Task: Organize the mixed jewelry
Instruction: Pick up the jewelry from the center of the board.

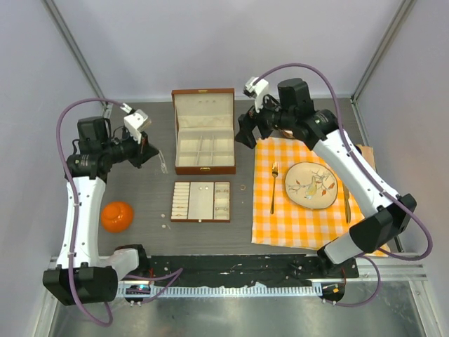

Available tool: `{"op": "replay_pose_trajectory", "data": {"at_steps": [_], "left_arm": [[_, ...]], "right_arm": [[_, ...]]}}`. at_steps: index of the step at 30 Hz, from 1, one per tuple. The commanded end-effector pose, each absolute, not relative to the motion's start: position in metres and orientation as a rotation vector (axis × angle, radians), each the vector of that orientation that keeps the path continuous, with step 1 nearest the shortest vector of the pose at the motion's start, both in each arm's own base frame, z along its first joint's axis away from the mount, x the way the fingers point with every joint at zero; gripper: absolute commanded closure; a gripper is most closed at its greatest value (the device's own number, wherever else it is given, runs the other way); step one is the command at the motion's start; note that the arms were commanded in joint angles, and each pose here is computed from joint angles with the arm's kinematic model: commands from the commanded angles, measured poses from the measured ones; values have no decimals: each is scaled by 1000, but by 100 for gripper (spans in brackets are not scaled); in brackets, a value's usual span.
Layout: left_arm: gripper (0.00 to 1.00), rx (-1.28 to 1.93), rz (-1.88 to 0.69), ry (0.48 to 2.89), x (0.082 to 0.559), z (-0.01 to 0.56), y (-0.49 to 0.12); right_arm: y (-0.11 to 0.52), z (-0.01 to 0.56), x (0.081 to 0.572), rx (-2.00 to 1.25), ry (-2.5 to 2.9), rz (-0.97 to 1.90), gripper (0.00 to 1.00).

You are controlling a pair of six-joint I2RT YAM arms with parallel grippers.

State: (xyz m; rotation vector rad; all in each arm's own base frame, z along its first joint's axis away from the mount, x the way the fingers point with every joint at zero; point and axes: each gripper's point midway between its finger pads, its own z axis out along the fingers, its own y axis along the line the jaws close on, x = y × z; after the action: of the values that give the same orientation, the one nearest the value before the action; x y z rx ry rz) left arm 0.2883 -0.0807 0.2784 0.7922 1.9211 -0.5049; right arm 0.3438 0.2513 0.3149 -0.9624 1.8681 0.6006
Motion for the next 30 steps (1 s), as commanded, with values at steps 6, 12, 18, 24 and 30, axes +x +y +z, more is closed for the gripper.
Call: {"op": "replay_pose_trajectory", "data": {"at_steps": [6, 12, 18, 24, 30], "left_arm": [[100, 778, -648, 1808, 274, 327, -113], [100, 792, -707, 1771, 270, 339, -126], [100, 812, -747, 1751, 265, 344, -136], [100, 818, -772, 1736, 262, 347, -140], [100, 818, -797, 1727, 259, 350, -144]], "right_arm": [[317, 348, 340, -1072, 1646, 682, 4], [360, 340, 323, -1160, 1576, 803, 11], [393, 327, 314, -1240, 1547, 887, 19], [413, 320, 301, -1304, 1520, 964, 26], [420, 320, 287, -1336, 1502, 1021, 31]]}}
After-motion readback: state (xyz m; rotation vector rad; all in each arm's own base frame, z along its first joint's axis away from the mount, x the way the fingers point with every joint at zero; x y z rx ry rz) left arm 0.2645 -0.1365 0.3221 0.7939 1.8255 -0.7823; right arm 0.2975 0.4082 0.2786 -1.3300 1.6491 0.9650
